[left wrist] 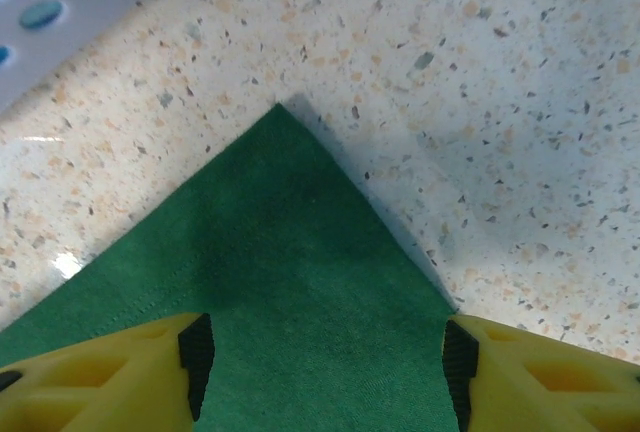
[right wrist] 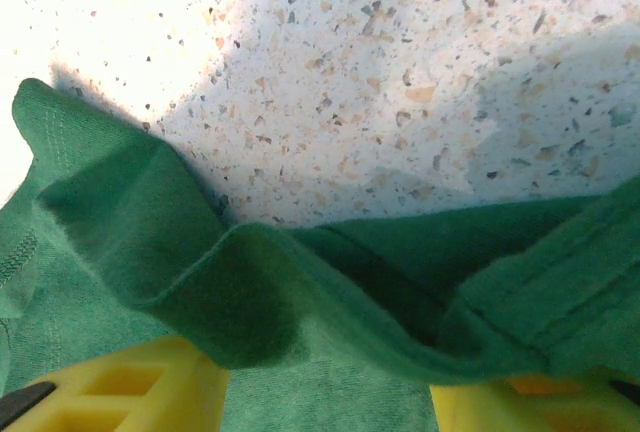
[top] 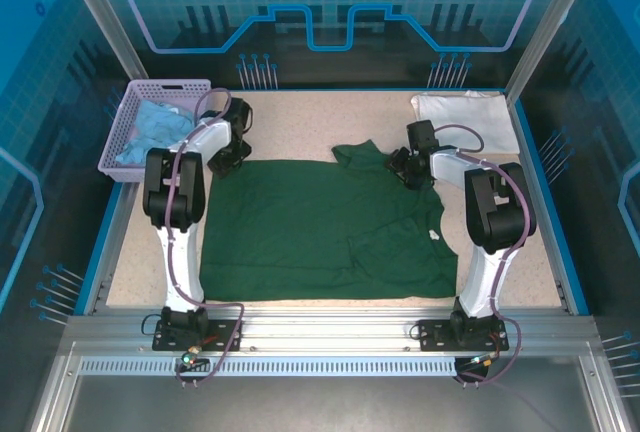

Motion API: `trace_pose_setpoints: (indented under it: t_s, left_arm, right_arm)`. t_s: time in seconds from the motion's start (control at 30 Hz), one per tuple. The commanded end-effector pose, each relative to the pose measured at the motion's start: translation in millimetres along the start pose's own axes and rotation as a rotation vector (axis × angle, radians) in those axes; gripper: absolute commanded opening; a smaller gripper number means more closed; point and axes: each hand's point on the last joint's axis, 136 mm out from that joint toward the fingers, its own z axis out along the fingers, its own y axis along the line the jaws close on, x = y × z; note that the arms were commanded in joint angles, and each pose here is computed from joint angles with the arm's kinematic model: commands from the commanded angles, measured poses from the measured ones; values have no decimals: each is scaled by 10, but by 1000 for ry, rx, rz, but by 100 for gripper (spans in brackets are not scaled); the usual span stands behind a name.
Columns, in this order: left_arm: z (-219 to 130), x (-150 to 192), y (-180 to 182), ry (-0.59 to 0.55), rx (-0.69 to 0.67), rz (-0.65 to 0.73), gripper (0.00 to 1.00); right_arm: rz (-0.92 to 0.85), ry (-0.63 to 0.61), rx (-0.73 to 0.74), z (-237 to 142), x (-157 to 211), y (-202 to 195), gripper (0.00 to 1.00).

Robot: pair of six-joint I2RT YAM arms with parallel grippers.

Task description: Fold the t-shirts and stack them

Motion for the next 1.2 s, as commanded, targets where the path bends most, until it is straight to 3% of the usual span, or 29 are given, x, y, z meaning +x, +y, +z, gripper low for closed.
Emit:
trace_pose_setpoints:
  t_s: [0.0, 0.3, 0.57, 0.83, 1.17]
  left_arm:
    - [72, 46, -16, -17, -27, -24, 63]
    - [152, 63, -95, -7, -29, -29, 60]
    - [-29, -80, -281, -49, 7, 39, 63]
    - [168, 73, -228, 1, -56, 55, 61]
    - [199, 73, -215, -6, -63, 77, 49]
  right_arm:
    - [16, -17, -35, -95, -68, 44, 55]
    - [14, -21, -55, -110, -65, 66, 55]
    - [13, -15, -66, -104, -56, 86, 54]
    - [15, -13, -56, -99, -55, 68, 54]
    - [6, -18, -56, -114, -72, 85, 54]
